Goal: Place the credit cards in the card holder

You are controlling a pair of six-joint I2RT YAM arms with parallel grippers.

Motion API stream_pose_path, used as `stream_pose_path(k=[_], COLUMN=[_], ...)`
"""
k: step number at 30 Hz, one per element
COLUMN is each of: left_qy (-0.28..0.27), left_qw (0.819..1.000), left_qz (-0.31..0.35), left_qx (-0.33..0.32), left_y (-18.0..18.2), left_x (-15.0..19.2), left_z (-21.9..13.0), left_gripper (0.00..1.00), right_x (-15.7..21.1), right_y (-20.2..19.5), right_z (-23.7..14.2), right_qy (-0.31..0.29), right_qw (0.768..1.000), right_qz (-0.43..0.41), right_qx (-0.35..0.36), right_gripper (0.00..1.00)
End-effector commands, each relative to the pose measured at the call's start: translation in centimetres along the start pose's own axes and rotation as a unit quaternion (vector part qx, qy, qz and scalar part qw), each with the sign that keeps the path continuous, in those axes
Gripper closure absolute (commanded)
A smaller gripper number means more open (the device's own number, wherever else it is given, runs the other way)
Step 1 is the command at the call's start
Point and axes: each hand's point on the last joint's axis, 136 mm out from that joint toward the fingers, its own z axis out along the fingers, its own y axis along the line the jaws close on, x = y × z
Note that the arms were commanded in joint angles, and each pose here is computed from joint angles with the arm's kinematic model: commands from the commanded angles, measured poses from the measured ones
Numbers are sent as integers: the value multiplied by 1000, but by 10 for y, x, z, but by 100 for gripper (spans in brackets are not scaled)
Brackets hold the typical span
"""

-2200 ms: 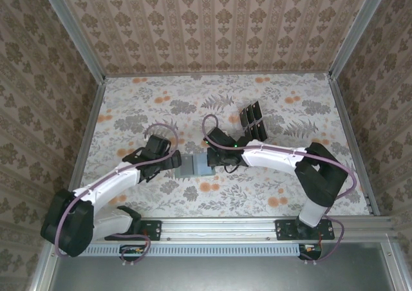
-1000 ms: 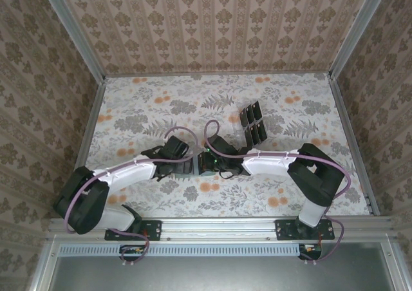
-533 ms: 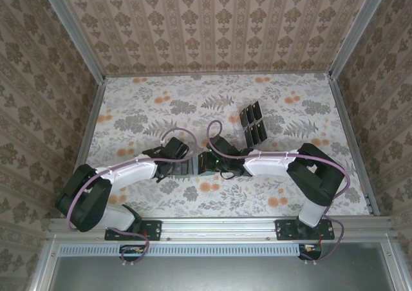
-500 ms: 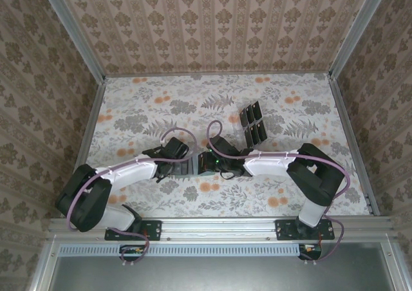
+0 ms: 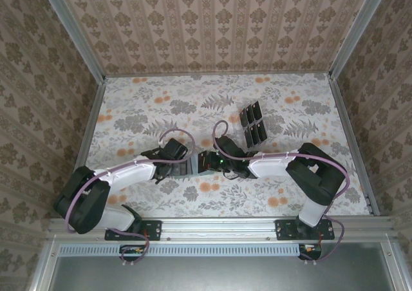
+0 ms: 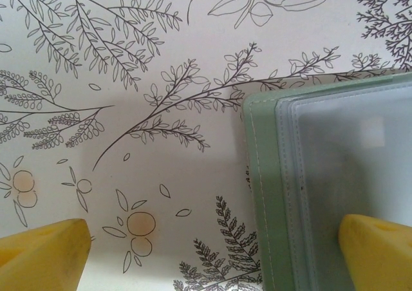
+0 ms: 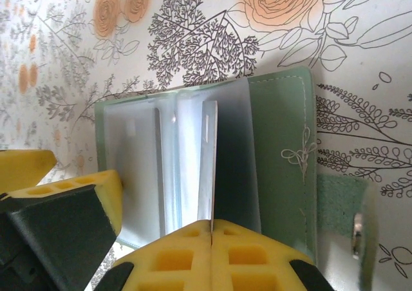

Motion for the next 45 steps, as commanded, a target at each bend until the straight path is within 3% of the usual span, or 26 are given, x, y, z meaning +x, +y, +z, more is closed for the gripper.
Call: stream_pose_path(k=[1,18,45], left_qy=[21,26,27], left_qw=[999,999,999], left_qz=[-1,0,1], left_qx=[-33,-39,-38], left_y=[18,20,20], left_x=[15,17,18], left_z=[2,4,5], left_gripper=[0,0,0], right_x=[-10,-16,-7], right_y=[19,38,11], right_z=[-9,0,17], right_qy=[-20,-32,-41], right_qw=[998,988,989], right_qz=[1,-15,16], right_qx=[-59,-150,-144], right_gripper=[100,100,100])
